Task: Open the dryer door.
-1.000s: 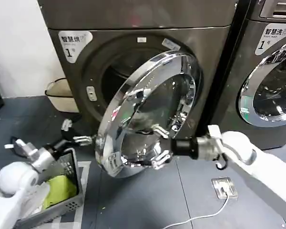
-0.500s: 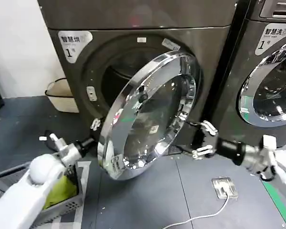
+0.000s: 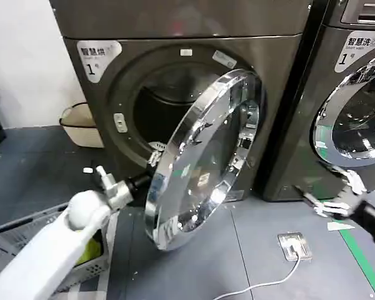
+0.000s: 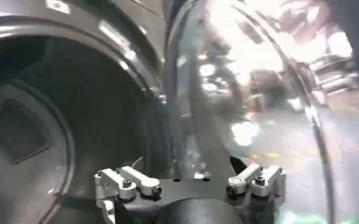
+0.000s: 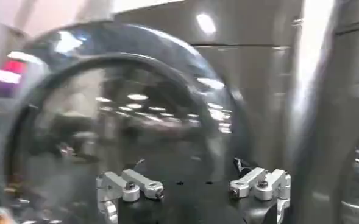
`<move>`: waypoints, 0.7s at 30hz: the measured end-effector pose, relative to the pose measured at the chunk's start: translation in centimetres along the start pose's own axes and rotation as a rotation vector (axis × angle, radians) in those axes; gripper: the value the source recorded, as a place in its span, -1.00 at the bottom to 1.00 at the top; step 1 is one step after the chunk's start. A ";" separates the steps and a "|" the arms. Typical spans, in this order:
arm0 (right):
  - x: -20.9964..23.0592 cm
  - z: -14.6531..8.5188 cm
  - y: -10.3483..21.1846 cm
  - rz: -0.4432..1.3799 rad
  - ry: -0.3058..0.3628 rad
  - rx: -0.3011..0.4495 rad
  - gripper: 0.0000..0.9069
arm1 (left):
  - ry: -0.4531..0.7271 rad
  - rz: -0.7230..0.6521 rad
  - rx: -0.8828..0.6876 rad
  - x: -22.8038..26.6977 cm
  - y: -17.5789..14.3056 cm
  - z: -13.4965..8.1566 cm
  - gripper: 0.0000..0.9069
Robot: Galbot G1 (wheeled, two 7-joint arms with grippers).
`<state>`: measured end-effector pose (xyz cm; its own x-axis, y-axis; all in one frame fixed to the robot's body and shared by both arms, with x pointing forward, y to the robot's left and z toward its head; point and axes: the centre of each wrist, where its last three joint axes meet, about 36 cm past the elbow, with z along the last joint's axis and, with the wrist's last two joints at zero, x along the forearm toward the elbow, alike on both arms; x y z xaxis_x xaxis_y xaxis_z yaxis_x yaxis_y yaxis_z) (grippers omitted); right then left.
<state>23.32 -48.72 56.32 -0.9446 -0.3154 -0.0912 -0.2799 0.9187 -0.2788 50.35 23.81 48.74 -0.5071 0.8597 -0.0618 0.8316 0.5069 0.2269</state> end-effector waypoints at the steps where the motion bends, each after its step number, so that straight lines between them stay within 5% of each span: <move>1: 1.0 0.1 0.0 0.043 0.009 0.010 1.00 | -0.002 0.010 0.002 -0.5 -0.2 0.1 1.00; 14: 12.4 0.6 0.3 0.679 0.198 0.106 1.00 | -0.050 0.139 -0.010 -8.2 -2.1 0.3 1.00; 21: 18.4 -0.6 -1.5 1.115 0.380 0.269 1.00 | -0.066 0.196 -0.027 -11.9 -2.9 0.0 1.00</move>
<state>6.31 -55.76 55.59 -0.6472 0.7504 -0.1339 0.7229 0.5484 -0.4203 54.01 12.16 48.78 -0.3199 0.9443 -0.0772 0.9060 0.3287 0.2666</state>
